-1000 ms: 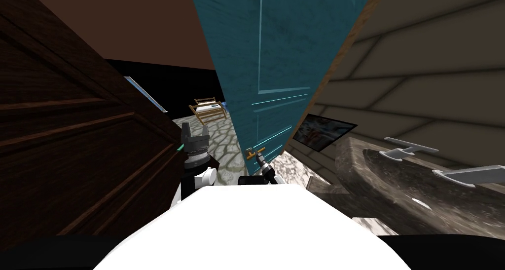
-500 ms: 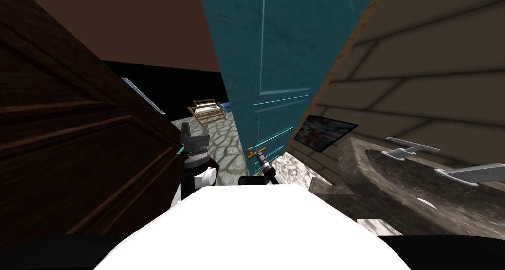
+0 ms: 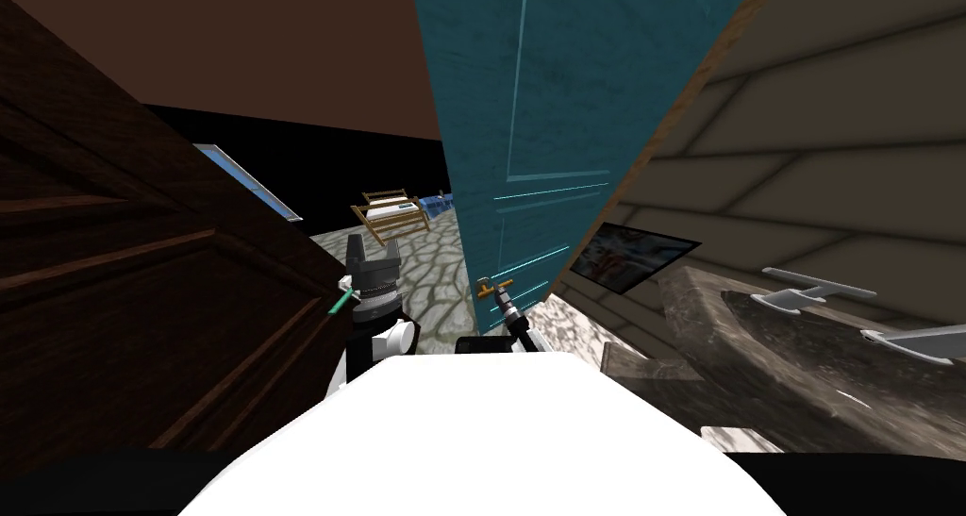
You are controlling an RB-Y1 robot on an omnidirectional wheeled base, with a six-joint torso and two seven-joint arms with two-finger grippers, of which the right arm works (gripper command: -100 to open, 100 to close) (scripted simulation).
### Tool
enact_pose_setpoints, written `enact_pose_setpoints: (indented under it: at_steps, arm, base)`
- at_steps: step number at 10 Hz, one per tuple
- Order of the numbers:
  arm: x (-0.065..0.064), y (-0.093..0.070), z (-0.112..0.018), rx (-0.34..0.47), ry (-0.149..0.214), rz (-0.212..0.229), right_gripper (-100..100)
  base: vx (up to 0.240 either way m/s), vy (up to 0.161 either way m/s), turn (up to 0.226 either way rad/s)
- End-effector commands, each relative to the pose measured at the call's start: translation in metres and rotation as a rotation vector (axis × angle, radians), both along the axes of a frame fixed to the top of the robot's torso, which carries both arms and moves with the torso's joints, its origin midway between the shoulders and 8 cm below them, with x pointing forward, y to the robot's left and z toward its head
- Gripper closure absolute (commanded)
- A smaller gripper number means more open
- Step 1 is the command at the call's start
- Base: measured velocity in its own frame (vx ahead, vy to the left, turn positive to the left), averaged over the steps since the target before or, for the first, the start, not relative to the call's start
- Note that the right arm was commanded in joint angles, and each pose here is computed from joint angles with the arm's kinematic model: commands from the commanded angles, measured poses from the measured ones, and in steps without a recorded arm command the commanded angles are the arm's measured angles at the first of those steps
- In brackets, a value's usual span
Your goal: Push the door open
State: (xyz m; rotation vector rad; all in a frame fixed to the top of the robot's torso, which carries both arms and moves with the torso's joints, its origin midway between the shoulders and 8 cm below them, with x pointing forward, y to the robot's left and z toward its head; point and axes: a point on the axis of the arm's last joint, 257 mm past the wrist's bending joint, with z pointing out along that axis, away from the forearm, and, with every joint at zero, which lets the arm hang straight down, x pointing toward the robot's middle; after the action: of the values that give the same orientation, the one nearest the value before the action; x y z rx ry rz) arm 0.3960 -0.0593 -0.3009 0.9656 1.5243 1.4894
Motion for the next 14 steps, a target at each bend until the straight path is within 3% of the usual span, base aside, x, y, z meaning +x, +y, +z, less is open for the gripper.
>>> enact_pose_setpoints:
  at_steps: [1,8,14]
  arm:
    - [0.011,-0.014,0.004,-0.007,-0.011,-0.03,100]
    - [0.034,-0.043,0.004,-0.012,-0.011,-0.11,100]
    - [0.058,-0.072,0.007,0.004,-0.006,-0.202,100]
  base:
    - [0.119,0.149,-0.063]
    - [0.097,0.107,-0.065]
    - [0.118,0.151,-0.092]
